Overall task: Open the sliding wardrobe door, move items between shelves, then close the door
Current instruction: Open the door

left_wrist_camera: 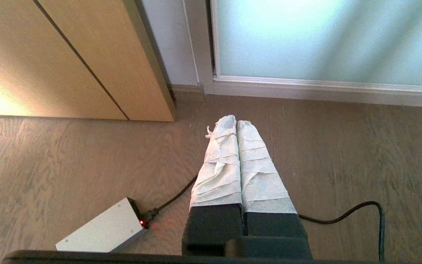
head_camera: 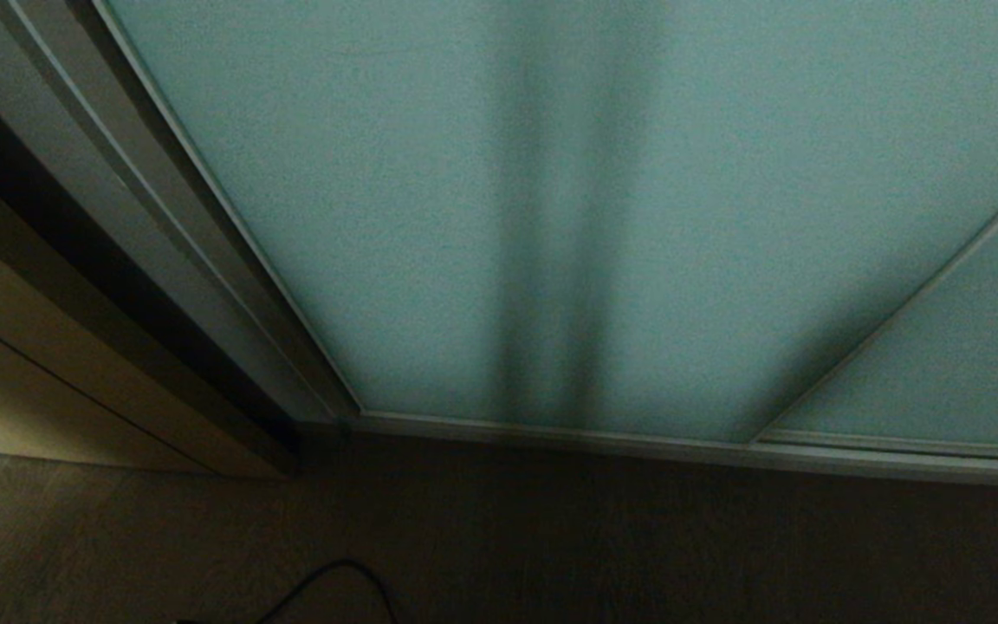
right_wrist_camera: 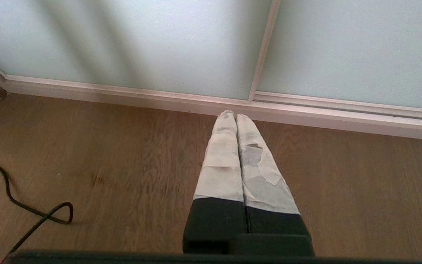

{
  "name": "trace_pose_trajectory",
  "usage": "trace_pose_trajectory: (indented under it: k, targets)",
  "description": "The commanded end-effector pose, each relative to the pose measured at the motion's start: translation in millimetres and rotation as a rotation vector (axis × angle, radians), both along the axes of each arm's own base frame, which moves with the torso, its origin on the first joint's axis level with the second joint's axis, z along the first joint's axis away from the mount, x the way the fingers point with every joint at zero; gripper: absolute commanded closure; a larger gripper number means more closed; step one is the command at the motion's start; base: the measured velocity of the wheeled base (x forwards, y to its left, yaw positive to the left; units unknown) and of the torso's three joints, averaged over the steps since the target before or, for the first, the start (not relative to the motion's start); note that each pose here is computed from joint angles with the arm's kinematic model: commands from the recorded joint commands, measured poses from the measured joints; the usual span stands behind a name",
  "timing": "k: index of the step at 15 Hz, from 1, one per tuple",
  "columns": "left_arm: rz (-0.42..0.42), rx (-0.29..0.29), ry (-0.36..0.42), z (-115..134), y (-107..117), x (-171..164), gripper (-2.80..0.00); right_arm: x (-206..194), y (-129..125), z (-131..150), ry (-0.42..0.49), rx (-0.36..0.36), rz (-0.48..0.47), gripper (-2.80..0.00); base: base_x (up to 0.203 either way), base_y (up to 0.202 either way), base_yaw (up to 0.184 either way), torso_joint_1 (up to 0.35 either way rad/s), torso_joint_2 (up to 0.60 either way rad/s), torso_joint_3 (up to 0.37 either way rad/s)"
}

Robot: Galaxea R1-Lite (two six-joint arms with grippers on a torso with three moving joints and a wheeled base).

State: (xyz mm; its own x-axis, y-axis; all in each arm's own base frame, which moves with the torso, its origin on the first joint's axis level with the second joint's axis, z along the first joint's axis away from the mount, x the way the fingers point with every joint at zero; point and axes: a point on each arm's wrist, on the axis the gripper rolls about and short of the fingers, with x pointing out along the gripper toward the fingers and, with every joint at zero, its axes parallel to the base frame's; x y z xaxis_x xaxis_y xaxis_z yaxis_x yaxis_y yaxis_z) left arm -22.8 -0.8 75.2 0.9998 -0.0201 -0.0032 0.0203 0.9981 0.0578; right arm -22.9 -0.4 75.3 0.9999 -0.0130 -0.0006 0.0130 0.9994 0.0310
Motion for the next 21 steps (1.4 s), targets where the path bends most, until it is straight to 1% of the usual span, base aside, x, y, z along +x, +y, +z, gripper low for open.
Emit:
trace_pose_trajectory:
  k: [1,12,14,18,19,20,21]
  targets:
    - [0.000,0.000,0.001,0.0,0.0,0.1,0.00,0.0,0.0,-0.4,-0.001,0.000,0.001,0.00,0.000,0.000,0.000,0.000,0.00,0.000]
    - [0.000,0.000,0.001,0.0,0.0,0.1,0.00,-0.1,0.0,0.0,-0.002,0.000,0.001,0.00,0.000,0.000,0.000,0.000,0.00,0.000]
    - [-0.003,0.009,0.002,-0.1,-0.1,0.1,0.00,-0.1,0.0,-0.1,-0.001,0.000,0.001,0.00,0.000,0.000,0.000,0.000,0.00,0.000]
    - [0.001,0.003,0.003,-0.2,0.0,0.0,0.00,-0.1,0.0,-0.3,-0.001,0.000,0.001,0.00,0.000,0.000,0.000,0.000,0.00,0.000]
    - [0.018,-0.004,0.001,-0.1,0.4,0.0,0.00,0.0,0.0,-0.6,0.001,0.000,0.001,0.00,0.000,0.000,0.000,0.000,0.00,0.000]
    - [0.026,-0.039,0.000,0.1,0.6,0.1,0.00,0.0,0.0,-0.6,0.001,0.000,0.001,0.00,0.000,0.000,0.000,0.000,0.00,0.000]
    - [0.029,-0.056,-0.001,0.5,0.6,0.1,0.00,-0.1,0.0,-0.1,-0.001,0.000,0.001,0.00,0.000,0.000,0.000,0.000,0.00,0.000]
